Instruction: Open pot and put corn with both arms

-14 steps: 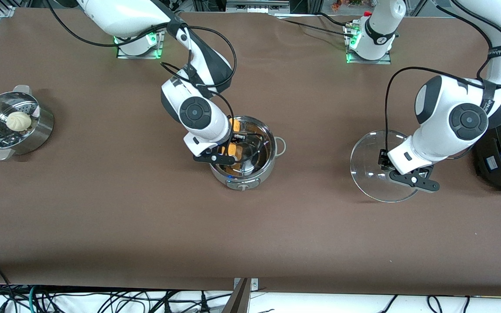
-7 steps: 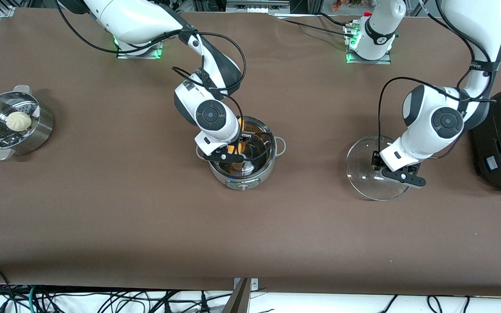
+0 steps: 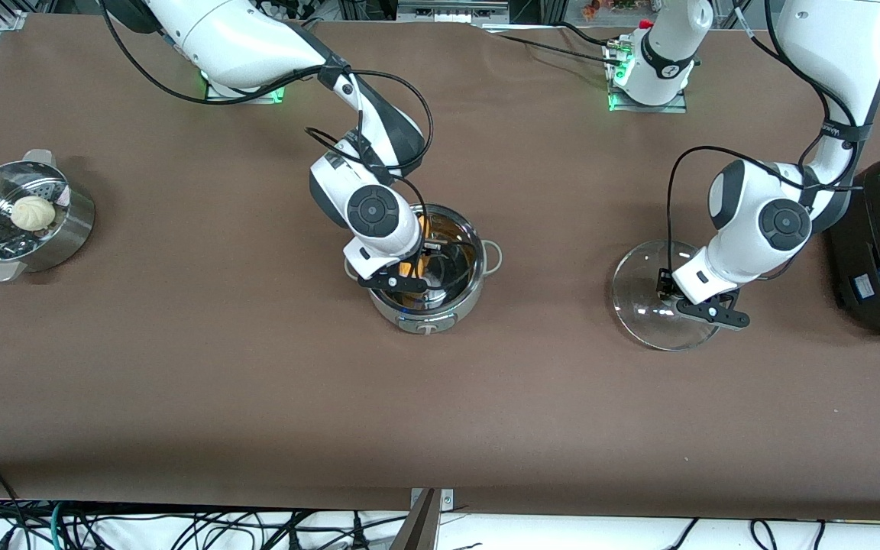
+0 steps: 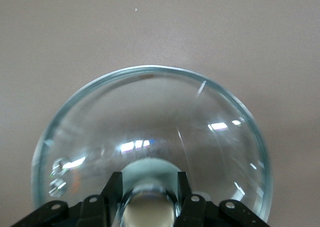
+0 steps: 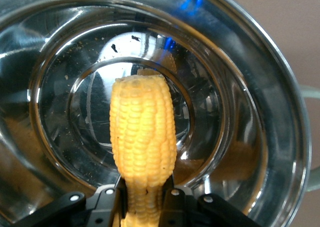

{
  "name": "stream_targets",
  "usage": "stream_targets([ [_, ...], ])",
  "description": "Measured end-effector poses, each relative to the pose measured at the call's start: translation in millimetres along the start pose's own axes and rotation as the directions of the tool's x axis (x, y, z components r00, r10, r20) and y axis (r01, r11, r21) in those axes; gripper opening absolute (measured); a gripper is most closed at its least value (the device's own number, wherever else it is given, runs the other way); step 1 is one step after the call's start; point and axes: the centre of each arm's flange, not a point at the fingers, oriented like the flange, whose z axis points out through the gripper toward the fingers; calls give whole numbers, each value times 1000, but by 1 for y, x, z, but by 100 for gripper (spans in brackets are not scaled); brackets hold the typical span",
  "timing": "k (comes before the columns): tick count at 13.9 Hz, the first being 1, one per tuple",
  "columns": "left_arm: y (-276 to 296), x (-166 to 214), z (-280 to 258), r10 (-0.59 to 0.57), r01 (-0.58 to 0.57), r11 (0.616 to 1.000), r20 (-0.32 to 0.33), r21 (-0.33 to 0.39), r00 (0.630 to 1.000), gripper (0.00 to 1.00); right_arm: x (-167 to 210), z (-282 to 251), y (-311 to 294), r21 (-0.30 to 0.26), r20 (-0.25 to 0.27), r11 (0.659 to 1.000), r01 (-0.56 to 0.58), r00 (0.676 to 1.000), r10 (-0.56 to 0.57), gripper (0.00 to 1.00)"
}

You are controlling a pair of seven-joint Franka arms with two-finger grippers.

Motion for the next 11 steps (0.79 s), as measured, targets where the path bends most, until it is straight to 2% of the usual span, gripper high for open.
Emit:
stream_targets([
  [1,0,1,-1,0,0,1000,-3,0,1000,56,0,0,0,-1,-1,1000,1,1000,-1,33],
  [3,0,2,-3,1,-1,1000,-8,1,1000,74,-1,-1,-2,-1,-4,1000,5,1000,-5,50],
  [5,0,3,-10,-1,1,1000,-5,1,1000,93,-4,-2,-5,-3,-4,1000,11,1000,-11,74],
  [6,-1,3,-20,-18,18,1000,14,-11,1000,100,-5,-3,-6,-1,-5,1000,13,1000,-13,83],
  [7,-2,3,-37,-47,48,998,41,-38,998,100,-5,-7,-7,3,-11,1000,14,1000,-14,95],
  [8,-2,4,-58,-70,75,995,69,-65,995,100,-5,-13,-8,7,-17,1000,15,1000,-14,100],
  [11,-8,4,-136,-96,108,990,131,-86,987,100,-7,-34,-3,-17,-17,1000,12,1000,-13,100],
])
